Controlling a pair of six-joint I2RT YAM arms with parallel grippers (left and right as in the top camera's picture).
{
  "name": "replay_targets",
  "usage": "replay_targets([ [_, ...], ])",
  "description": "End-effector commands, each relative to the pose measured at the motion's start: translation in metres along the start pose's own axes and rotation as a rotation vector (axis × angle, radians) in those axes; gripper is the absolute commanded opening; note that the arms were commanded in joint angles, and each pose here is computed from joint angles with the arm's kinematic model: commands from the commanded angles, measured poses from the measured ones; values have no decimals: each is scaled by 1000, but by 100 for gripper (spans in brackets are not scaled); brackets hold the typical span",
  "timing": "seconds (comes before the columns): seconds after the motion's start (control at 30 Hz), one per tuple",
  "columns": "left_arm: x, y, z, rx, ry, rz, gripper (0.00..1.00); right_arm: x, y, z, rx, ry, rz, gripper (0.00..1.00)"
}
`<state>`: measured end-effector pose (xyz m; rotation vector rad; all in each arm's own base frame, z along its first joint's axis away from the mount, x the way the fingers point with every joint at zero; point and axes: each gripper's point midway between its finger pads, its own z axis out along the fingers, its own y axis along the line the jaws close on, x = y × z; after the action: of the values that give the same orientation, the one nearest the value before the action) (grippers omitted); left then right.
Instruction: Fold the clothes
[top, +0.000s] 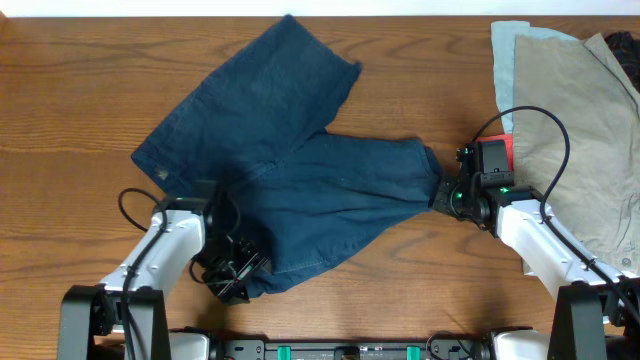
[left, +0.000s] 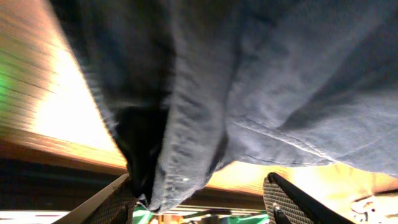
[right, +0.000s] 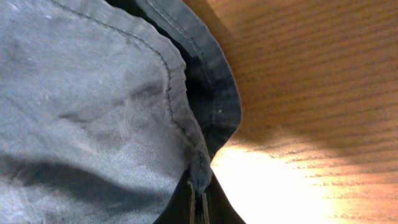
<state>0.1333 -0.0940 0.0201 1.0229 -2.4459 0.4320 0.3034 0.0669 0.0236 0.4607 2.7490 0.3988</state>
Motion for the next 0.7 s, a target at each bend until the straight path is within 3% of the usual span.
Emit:
replay_targets([
  [0.0,7,-2,8,-5,19,-88,67,-8,-2,-5,12,-26,-9,1],
  [0.23,-5,15,32,-73,-92,-212,67,-6,-3,-5,16,-18,-8,1],
  [0.4,-22,25,28,-127,-196,-212,66,-4,-5,-5,23,-8,-10,1],
  [0.67,-41,30,16,-178,-320,-203,52,-6,-15,-5,82,-23,-22,1],
])
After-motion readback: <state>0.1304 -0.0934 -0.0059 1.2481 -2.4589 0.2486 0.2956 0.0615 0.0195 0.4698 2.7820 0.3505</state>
